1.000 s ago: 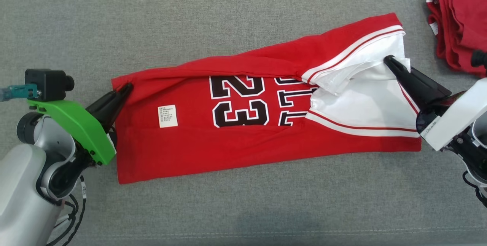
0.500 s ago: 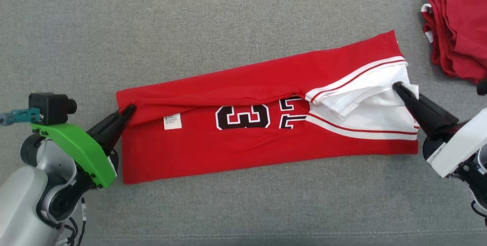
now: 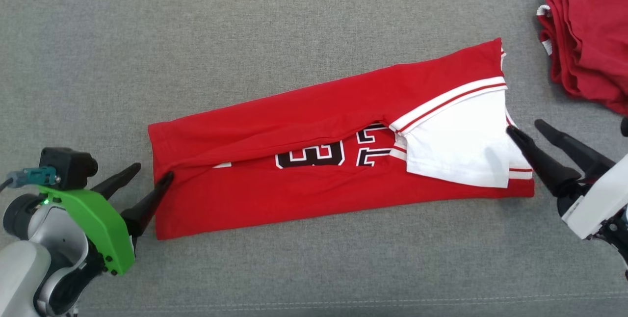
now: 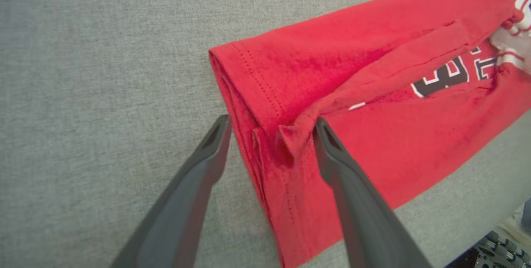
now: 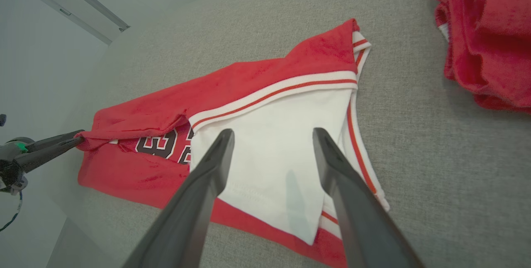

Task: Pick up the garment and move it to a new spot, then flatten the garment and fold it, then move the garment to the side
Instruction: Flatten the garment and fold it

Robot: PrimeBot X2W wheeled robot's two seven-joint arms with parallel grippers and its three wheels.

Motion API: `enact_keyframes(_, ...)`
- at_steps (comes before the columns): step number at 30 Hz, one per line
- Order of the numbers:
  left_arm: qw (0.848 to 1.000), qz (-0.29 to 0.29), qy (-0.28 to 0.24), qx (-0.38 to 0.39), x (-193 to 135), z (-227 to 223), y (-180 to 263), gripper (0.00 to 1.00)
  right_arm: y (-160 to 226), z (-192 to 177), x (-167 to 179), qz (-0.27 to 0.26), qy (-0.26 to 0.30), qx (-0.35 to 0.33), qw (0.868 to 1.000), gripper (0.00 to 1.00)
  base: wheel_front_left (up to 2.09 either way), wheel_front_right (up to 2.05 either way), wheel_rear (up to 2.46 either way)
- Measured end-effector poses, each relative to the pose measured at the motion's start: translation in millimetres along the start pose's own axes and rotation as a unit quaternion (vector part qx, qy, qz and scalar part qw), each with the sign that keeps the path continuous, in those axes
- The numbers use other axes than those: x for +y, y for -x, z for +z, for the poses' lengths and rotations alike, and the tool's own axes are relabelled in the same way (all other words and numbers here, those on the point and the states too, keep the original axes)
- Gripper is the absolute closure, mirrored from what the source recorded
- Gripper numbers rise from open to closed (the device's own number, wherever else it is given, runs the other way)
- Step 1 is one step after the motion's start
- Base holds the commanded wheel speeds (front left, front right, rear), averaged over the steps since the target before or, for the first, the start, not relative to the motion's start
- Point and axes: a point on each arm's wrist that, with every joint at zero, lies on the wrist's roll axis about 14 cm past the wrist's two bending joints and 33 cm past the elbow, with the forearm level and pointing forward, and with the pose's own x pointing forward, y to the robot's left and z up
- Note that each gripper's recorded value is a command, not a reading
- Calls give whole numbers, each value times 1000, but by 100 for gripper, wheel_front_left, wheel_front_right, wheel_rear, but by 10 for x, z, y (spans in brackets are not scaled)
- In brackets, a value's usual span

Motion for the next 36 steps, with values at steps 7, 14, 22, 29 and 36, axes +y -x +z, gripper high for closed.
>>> enact_keyframes(7, 997, 51, -52, 13, 224, -72, 176, 0, 98, 173, -216, -40, -1, -29, 999, 0, 0, 0, 0)
enact_keyframes(14, 970, 137, -63, -192, 412, 846, 415, 0, 31, -84, -519, -87, -18, 22, 996, 0, 0, 0, 0)
enact_keyframes(22, 947, 155, -31, -278, 378, 1015, 646, 0, -309, -187, -551, -86, -34, 62, 994, 0, 0, 0, 0)
enact_keyframes(29, 939, 185, -6, -292, 461, 880, 830, 0, -553, -458, -576, -86, -51, 125, 987, 0, 0, 0, 0)
enact_keyframes(36, 926, 218, 8, -308, 569, 787, 1045, 0, -749, -495, -488, -70, -94, 156, 981, 100, 0, 0, 0)
